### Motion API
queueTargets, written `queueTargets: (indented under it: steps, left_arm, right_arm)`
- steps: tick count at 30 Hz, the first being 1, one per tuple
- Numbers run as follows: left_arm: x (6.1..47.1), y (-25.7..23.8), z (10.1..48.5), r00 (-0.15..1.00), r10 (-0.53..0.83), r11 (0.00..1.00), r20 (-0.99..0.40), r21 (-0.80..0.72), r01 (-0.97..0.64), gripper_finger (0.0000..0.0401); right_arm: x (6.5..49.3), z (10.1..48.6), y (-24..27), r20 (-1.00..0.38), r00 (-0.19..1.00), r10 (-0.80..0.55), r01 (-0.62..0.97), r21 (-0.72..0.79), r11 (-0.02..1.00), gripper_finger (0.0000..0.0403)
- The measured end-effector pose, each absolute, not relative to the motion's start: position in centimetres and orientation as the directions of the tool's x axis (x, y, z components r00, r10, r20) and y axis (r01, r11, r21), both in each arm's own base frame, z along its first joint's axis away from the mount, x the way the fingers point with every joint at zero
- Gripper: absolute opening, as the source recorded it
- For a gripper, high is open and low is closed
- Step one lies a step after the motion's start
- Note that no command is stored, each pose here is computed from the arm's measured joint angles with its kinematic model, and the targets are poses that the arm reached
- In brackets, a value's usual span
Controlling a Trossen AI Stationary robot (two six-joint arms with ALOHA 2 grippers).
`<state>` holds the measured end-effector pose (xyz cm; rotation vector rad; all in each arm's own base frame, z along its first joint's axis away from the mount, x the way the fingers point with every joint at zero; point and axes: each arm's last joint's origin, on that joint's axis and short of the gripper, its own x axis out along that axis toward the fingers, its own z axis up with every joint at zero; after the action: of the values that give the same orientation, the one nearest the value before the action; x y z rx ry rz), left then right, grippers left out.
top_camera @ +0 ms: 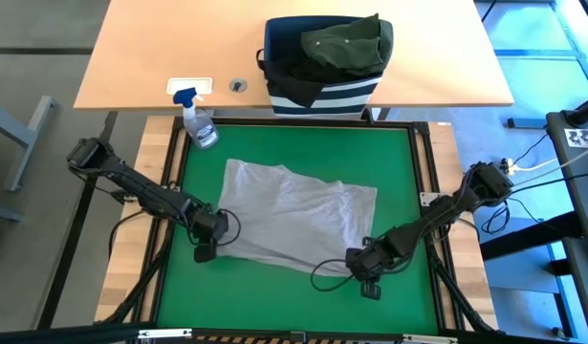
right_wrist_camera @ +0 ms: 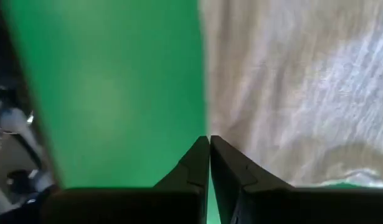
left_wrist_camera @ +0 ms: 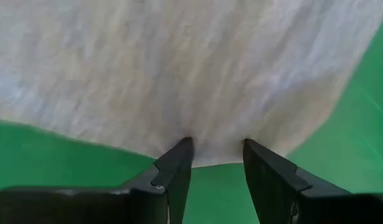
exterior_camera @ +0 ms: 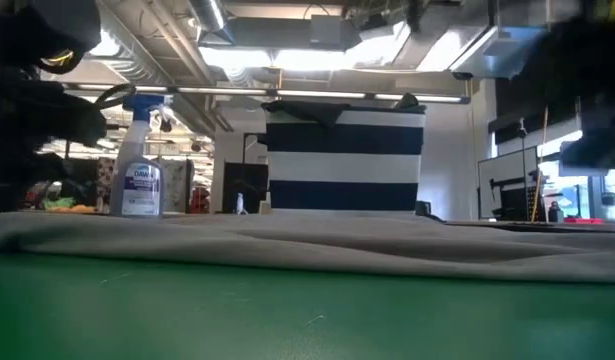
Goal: Fold Laundry from Bin
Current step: Fold the gray shirt
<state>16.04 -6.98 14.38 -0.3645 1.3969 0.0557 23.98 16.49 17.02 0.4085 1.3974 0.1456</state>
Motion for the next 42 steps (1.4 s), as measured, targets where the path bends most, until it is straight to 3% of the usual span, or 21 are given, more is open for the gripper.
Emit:
queueTargets:
  steps: [4,10,17,24,28,32,37,42]
  left_arm:
    - [18.1,-8.0,17.6,0.314,-0.267,0.921,-0.911,-0.337,-0.194,0.0140]
    - [18.7,-8.6,17.9,0.416,-0.246,0.939,-0.875,-0.322,-0.124,0.0140]
    - [15.9,-8.3,13.5,0.264,-0.236,0.944,-0.935,-0.285,-0.166,0.0141]
    - [15.0,-8.2,12.6,0.175,-0.315,0.923,-0.933,-0.344,-0.174,0.0140]
    - [16.0,-8.8,14.3,0.173,-0.360,0.907,-0.917,-0.387,-0.165,0.0141]
    - [18.3,-9.9,17.9,0.293,-0.418,0.887,-0.860,-0.456,-0.074,0.0141]
    - [19.7,-10.0,20.5,0.422,-0.317,0.940,-0.849,-0.341,0.020,0.0141]
    - [20.2,-8.1,20.8,0.445,-0.161,0.976,-0.881,-0.209,-0.061,0.0144]
  right_arm:
    - [24.5,18.8,17.6,-0.924,0.270,0.271,0.105,0.308,0.945,0.0017]
    - [23.5,17.2,17.4,-0.933,0.355,0.066,0.206,0.147,0.968,0.0017]
    - [21.9,14.5,16.2,-0.968,0.243,0.060,0.238,0.119,0.964,0.0017]
    - [21.2,14.3,15.8,-0.986,0.157,0.054,0.239,0.091,0.967,0.0017]
    - [21.2,14.9,15.7,-0.988,0.132,0.078,0.240,0.108,0.965,0.0017]
    - [22.1,17.2,16.4,-0.966,0.232,0.112,0.227,0.166,0.960,0.0017]
    - [22.6,17.8,16.4,-0.954,0.289,0.084,0.183,0.142,0.973,0.0017]
    - [22.9,17.7,14.6,-0.960,0.276,-0.036,0.264,0.040,0.964,0.0017]
